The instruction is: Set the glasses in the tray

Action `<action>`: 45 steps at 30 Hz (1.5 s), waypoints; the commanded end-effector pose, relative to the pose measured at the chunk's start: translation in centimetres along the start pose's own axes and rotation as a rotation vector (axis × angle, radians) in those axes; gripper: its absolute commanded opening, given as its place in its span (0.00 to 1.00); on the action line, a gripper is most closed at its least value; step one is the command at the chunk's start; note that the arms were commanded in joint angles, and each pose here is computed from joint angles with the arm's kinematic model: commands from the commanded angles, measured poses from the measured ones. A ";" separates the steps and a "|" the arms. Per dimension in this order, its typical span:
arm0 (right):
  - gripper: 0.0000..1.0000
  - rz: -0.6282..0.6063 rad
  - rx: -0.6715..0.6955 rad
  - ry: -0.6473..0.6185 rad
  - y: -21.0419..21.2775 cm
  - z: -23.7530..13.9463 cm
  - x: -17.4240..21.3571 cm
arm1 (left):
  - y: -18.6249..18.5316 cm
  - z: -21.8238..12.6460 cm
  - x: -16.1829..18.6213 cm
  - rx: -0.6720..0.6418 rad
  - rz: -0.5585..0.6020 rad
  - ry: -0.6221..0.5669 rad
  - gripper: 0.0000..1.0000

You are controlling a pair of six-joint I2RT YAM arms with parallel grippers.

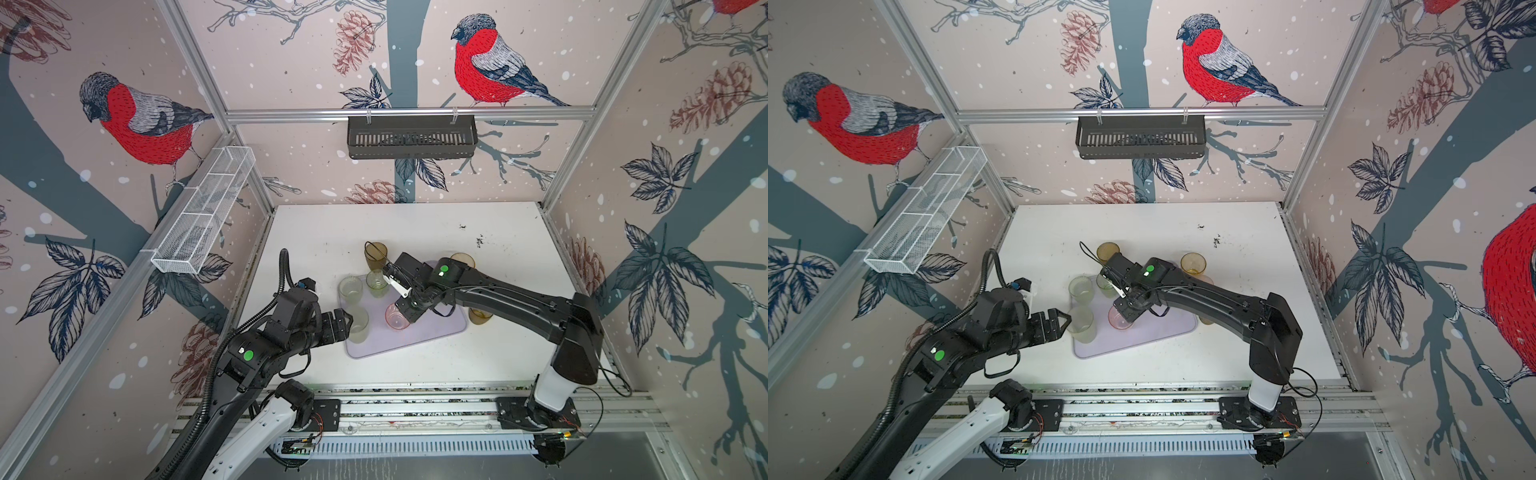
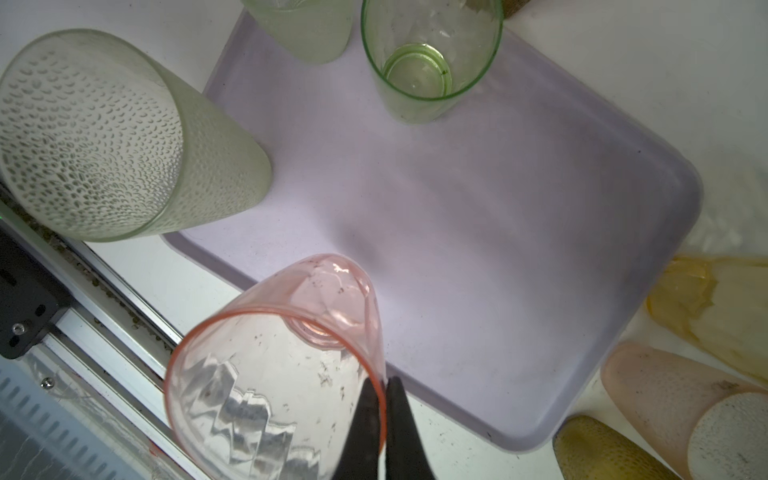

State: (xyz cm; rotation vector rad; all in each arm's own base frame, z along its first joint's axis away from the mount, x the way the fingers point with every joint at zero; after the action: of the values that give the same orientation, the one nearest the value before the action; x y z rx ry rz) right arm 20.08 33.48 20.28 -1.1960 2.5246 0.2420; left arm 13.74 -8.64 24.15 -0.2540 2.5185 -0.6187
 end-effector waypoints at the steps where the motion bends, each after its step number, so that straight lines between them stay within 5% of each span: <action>1: 0.00 -0.012 0.006 0.005 -0.2 0.0 -0.5 | -0.3 -0.1 -0.6 0.009 -0.011 -0.036 0.89; 26: 0.00 0.062 0.032 0.075 -1.1 4.4 -3.7 | -0.6 -1.1 -0.1 0.067 0.047 -0.036 0.90; 45: 0.00 0.071 0.011 0.116 -1.2 6.3 -3.3 | -2.2 -1.7 1.3 0.273 0.294 -0.047 0.97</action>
State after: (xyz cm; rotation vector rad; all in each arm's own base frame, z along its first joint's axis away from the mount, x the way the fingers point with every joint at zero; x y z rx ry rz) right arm 24.47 36.91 15.74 -1.1622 2.6515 0.1735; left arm 11.80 -9.70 25.19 0.1107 2.3886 -0.7688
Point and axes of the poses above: each gripper's point midway between its finger pads, its own z axis out along the fingers, its own y axis along the line the jaws close on, x = y × z, the point moved 5 cm from there along -z, back along the fingers, and after that the axes turned 3 degrees about -z, right-handed, at the moved point
